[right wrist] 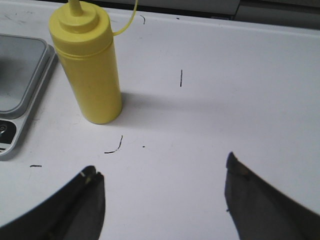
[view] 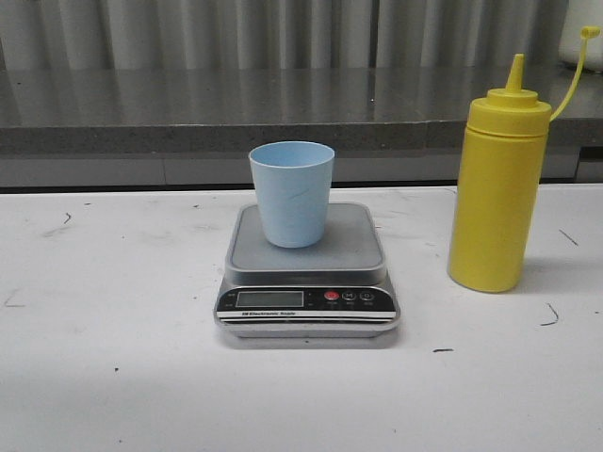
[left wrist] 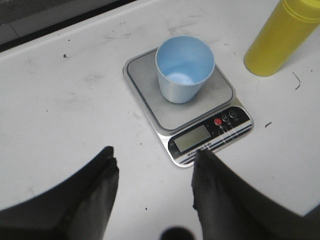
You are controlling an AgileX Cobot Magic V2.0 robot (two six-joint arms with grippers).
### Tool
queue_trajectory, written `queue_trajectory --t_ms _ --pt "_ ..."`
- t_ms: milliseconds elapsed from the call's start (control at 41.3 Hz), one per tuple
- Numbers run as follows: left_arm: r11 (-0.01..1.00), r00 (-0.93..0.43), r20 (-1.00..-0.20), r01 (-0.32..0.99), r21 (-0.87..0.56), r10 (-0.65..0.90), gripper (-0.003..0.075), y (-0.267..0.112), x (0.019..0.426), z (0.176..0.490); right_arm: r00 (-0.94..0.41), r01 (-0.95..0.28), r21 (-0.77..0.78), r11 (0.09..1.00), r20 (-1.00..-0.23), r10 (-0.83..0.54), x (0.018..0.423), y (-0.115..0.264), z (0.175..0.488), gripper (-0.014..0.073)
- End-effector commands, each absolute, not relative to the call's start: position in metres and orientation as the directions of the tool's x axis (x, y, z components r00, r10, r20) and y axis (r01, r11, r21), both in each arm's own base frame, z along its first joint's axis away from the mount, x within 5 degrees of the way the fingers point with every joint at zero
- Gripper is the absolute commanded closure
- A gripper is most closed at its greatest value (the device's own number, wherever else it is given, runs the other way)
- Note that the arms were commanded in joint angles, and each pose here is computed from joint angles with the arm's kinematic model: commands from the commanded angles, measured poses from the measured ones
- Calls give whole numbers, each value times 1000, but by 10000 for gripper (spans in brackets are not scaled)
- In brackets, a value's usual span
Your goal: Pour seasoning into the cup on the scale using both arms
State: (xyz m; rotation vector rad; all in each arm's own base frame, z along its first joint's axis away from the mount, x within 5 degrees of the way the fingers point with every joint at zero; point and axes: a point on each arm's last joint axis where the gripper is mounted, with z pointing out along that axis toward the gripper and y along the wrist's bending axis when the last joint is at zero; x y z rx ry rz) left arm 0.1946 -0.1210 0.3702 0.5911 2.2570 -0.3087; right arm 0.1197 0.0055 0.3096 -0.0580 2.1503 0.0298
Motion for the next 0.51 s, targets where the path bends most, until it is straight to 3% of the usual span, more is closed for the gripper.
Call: queue_trajectory --t_ms 0,484 --pt "863 -517 -820 501 -56 247 374 -107 171 385 -475 -52 -14 999 -879 -37 124 5 324 67" --pt "865 -455 -869 497 -68 193 374 -59 94 350 -475 -52 -14 999 -879 -37 124 5 324 67"
